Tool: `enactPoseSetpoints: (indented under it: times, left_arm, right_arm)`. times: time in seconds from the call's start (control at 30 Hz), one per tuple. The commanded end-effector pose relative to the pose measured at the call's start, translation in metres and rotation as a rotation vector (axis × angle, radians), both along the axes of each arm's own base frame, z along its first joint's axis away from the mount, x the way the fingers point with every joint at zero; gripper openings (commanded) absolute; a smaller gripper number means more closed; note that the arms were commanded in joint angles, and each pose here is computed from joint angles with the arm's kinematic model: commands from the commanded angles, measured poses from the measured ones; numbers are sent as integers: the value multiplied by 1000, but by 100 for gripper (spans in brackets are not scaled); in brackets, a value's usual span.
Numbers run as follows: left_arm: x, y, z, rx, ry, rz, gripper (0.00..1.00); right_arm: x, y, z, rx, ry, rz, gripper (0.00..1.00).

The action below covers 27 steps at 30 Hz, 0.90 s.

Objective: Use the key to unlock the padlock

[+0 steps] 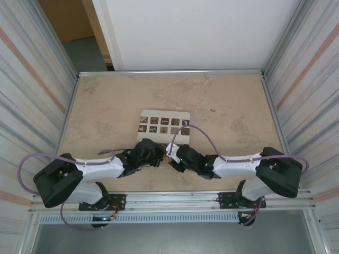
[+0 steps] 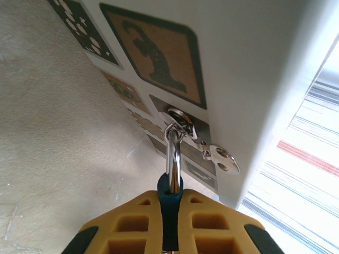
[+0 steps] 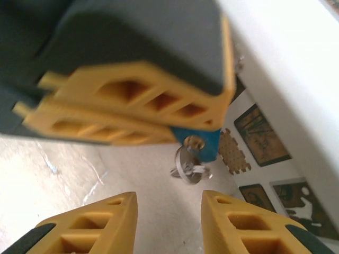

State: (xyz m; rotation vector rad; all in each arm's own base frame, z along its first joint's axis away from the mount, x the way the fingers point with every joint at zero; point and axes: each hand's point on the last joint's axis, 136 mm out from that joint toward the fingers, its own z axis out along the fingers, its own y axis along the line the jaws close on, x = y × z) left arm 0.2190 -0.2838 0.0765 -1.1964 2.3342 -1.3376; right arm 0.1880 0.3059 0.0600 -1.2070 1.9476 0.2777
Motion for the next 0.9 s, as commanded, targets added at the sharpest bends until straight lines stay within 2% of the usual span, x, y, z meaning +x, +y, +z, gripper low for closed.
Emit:
enactPoseSetpoints:
  times: [0.0, 0.23, 0.47, 0.67, 0.87]
  left_arm:
    - [-10, -6, -4, 7, 33, -48, 0]
    - [-11, -5, -5, 9, 34, -47, 0]
    - [-11, -5, -5, 7, 34, -47, 0]
    - [-11, -5, -6, 7, 34, -48, 0]
    - [-11, -4, -5, 6, 34, -48, 0]
  right_arm:
    - [4, -4, 12, -69, -178, 40, 39]
    - [1, -3, 22, -104, -340, 93, 44]
    - [6, 6, 33, -95, -409, 119, 43]
    - [9, 16, 38, -74, -422, 129, 40]
    - [10, 22, 34, -80, -415, 136, 31]
